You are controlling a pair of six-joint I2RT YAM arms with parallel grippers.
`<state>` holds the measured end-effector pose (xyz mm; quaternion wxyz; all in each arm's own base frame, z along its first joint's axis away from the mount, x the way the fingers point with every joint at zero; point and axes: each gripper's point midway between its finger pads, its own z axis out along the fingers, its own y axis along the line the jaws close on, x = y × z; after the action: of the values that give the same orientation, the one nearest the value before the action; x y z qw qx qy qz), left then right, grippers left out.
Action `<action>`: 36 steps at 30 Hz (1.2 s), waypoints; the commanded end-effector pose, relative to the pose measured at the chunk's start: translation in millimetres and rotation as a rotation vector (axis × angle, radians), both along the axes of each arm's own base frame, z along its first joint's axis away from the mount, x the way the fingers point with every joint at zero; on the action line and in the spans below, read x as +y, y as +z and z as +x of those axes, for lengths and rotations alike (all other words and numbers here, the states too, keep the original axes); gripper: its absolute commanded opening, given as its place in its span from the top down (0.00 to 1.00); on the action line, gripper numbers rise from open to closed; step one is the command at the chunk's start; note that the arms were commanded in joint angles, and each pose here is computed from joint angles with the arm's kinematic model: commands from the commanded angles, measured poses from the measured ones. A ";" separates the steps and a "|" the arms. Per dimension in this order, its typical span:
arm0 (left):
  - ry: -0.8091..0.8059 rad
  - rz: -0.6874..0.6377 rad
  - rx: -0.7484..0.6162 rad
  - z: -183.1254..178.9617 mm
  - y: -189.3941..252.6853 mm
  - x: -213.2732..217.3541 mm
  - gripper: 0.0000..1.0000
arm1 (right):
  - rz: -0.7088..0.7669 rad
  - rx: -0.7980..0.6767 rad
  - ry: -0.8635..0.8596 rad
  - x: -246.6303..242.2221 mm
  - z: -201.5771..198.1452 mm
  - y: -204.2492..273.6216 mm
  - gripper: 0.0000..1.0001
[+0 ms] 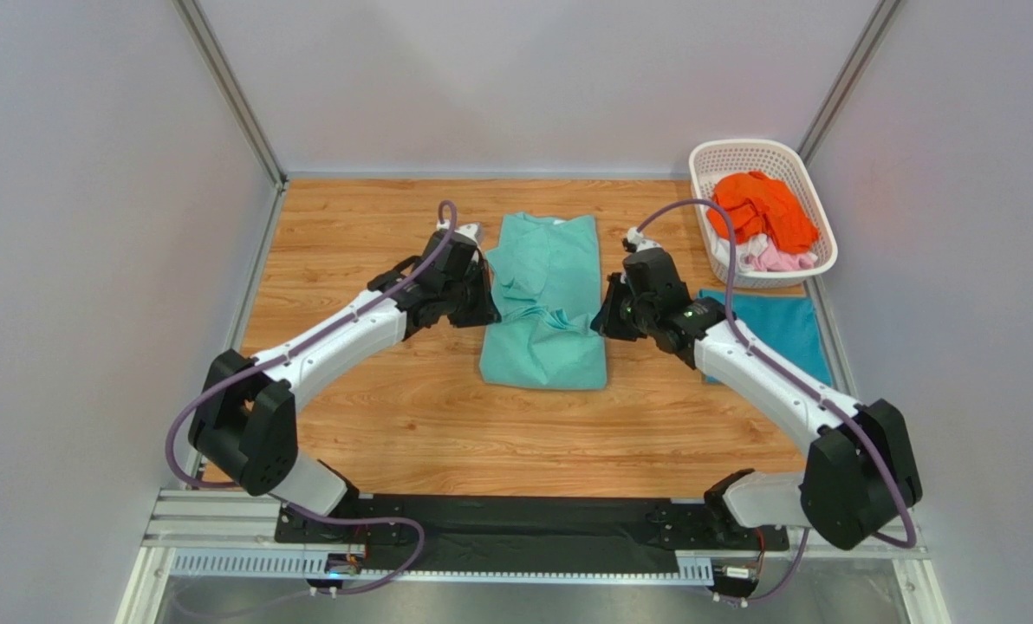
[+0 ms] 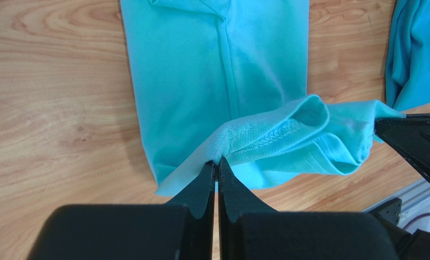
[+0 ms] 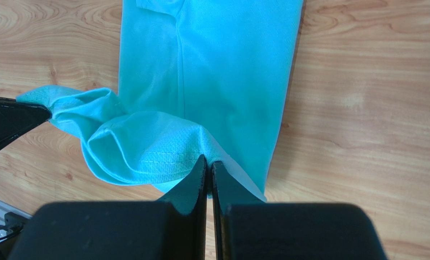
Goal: Fold and stack the t-shirts
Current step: Fold the tshirt
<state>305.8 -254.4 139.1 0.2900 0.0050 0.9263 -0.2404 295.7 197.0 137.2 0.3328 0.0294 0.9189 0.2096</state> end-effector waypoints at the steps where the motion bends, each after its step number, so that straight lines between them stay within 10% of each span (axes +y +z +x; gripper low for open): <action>1: -0.047 -0.017 -0.044 17.9 16.0 -5.5 1.00 | 0.032 -0.064 0.062 16.2 24.4 19.9 1.00; 27: -0.026 -0.012 0.128 82.4 -58.8 -1.8 0.94 | 0.001 0.105 -0.024 -4.6 99.2 -56.6 0.99; 32: -0.047 -0.020 0.130 84.5 -59.1 -4.0 0.65 | 0.004 0.125 -0.054 -12.2 106.1 -58.3 0.89; 36: -0.056 -0.026 0.110 84.5 -43.6 -4.3 0.18 | 0.026 0.152 -0.029 -10.3 102.9 -48.9 0.41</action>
<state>379.6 -251.7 66.6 0.2053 -0.0001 0.9488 -0.2398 387.6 181.1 67.3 0.2529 0.0727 0.9450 0.1943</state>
